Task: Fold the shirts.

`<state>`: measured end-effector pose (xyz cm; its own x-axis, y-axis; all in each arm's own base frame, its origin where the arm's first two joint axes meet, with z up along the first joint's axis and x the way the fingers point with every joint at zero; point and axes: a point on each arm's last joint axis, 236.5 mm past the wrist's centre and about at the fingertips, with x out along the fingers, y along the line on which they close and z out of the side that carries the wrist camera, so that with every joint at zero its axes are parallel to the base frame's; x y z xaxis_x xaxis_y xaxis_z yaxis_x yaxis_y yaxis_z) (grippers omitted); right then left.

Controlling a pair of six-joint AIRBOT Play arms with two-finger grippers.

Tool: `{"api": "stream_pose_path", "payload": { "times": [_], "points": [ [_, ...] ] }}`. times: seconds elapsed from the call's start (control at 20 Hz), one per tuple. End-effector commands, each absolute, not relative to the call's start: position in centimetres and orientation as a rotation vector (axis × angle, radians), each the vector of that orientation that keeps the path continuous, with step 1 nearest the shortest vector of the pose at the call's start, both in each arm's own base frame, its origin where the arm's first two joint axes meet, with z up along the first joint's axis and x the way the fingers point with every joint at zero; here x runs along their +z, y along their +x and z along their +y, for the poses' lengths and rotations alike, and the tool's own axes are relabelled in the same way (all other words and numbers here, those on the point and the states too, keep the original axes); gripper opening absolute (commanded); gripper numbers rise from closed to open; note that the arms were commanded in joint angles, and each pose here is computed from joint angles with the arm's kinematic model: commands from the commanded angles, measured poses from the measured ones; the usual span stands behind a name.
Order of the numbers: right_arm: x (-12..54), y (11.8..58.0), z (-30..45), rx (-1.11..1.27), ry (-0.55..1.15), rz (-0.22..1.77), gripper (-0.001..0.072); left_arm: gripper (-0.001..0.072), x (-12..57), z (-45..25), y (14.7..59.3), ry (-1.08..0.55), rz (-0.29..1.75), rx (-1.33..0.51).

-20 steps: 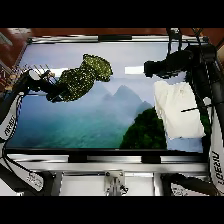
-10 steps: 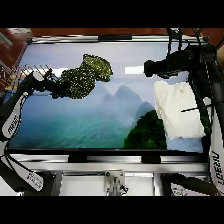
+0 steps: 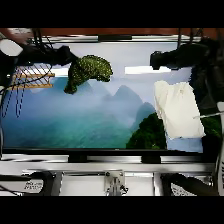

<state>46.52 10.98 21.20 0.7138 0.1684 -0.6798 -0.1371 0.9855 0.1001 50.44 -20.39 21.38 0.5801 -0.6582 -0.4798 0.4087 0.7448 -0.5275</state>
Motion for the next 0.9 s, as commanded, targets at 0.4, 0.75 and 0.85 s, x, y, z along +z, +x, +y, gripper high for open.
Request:
{"api": "stream_pose_path", "payload": {
  "times": [0.4,0.75,0.85],
  "points": [
    [39.7,33.2,3.6,0.033,0.045,0.361,0.0547,0.0019,23.6,-43.7,29.6,-0.153,0.745,-1.19],
    [31.1,29.5,2.7,-0.003,-0.024,0.77,0.0546,0.0704,14.1,-41.4,32.1,-0.212,1.086,-1.026],
    [28.0,29.5,3.4,0.025,-0.056,0.885,0.0547,0.0558,13.1,-35.9,33.2,-0.189,1.199,-0.923]
  ]
}}
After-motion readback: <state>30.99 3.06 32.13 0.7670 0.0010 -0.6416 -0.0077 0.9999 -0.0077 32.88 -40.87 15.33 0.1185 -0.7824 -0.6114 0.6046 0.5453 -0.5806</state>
